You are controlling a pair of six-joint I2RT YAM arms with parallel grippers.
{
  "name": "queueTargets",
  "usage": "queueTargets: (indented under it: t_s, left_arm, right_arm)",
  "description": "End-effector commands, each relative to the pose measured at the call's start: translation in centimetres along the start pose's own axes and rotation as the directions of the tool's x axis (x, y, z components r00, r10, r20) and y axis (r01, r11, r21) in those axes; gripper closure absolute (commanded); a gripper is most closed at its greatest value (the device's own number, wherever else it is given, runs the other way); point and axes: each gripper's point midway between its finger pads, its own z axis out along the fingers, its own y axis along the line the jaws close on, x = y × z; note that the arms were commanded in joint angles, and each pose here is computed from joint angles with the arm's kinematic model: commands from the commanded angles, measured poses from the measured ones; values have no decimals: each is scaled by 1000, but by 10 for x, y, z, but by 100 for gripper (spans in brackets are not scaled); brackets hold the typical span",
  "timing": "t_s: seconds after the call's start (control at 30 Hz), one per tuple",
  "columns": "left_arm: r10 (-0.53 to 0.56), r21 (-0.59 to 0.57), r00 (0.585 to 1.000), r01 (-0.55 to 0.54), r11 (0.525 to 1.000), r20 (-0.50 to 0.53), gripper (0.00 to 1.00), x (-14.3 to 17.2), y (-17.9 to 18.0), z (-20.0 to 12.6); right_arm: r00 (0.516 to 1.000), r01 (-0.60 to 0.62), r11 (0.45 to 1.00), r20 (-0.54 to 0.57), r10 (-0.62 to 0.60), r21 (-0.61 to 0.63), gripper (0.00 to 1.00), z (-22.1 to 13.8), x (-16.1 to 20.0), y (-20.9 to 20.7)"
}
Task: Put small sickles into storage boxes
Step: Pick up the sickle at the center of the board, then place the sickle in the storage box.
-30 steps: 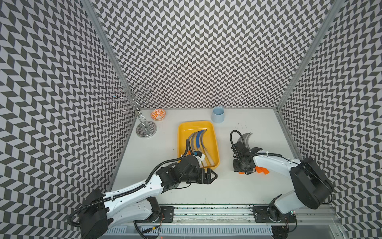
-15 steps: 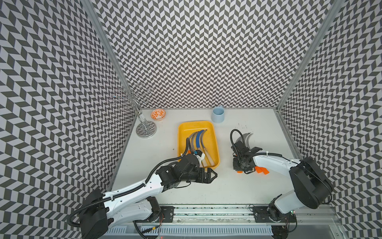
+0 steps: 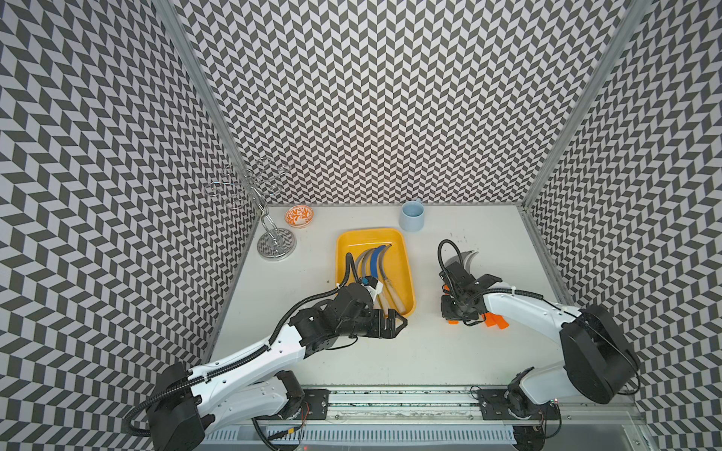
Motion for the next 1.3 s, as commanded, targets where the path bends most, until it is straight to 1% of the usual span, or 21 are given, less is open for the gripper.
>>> queueTargets:
  t_s: [0.0, 0.23, 0.4, 0.73, 1.07, 1.27]
  left_arm:
    - [18, 3, 999, -18, 1000, 40, 0, -14, -5, -10]
    - [13, 4, 998, -14, 1000, 59, 0, -26, -2, -14]
    - [14, 0, 998, -14, 1000, 65, 0, -31, 0, -16]
    - [18, -3, 997, -17, 1000, 75, 0, -39, 3, -21]
    - [27, -22, 994, -25, 999, 103, 0, -55, 9, -35]
    - [23, -38, 992, -19, 999, 122, 0, -61, 16, -41]
  right_arm:
    - [998, 23, 999, 57, -21, -42, 91, -20, -17, 11]
    - [996, 30, 998, 81, -25, -63, 91, -32, -27, 19]
    - [996, 33, 997, 90, -27, -69, 93, -37, -31, 21]
    - [993, 34, 994, 117, -23, -100, 93, -55, -43, 31]
    - [991, 52, 988, 133, -33, -145, 93, -68, -50, 46]
    - [988, 82, 981, 146, -56, -178, 93, -80, -51, 65]
